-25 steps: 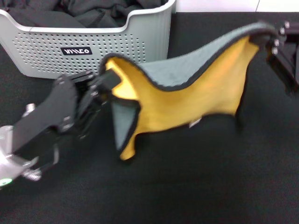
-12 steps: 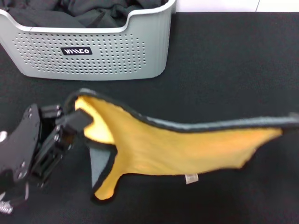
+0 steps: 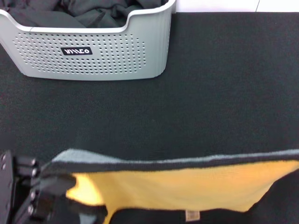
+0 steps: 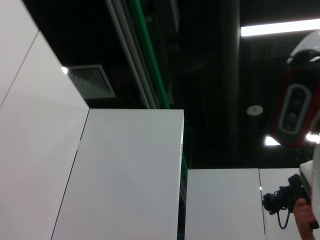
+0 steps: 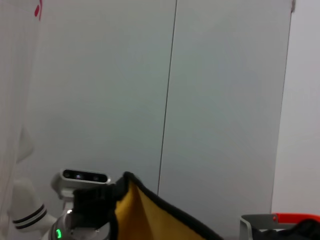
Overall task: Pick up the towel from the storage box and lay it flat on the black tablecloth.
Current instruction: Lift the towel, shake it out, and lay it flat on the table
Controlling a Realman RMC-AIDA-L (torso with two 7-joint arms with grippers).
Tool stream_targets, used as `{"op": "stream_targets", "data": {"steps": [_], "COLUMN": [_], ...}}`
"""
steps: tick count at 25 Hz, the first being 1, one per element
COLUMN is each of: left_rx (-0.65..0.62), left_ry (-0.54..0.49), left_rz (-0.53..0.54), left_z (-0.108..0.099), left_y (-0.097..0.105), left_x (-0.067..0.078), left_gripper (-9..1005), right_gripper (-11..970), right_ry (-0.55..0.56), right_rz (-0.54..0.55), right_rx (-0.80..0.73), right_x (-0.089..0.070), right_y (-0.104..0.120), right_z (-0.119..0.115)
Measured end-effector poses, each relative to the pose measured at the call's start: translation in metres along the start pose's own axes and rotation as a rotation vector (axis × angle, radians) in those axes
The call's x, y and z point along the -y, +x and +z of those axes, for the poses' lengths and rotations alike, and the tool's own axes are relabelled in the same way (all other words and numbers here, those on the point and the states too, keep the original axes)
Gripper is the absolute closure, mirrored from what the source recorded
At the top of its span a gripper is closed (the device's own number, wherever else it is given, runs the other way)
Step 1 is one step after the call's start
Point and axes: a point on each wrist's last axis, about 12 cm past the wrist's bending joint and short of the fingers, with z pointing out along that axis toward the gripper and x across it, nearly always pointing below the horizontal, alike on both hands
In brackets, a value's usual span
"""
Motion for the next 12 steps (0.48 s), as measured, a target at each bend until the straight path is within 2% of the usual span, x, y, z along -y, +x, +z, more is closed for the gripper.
{"op": "stream_targets", "data": {"steps": [3, 7, 12], "left_rx": [0.006, 0.005, 0.007], "left_ry": [-0.011, 0.022, 0.011], "left_rz": [0.012, 0.006, 0.015], "left_z": [-0.002, 0.000, -0.003], "left_y": [0.002, 0.001, -0.001], "left_x": [0.010, 0.021, 0.029], "left_gripper": [953, 953, 953], "right_gripper": [899, 899, 897], "right_ry": [-0.011, -0.043, -0.054], "right_rz": [0.025, 0.040, 0.083], "right_rx": [-0.004, -0.002, 0.007], "right_x": [-0.003, -0.007, -0.013], "right_y": [0.006, 0.008, 0.008], "right_z": [0.000, 0.004, 0.005]}}
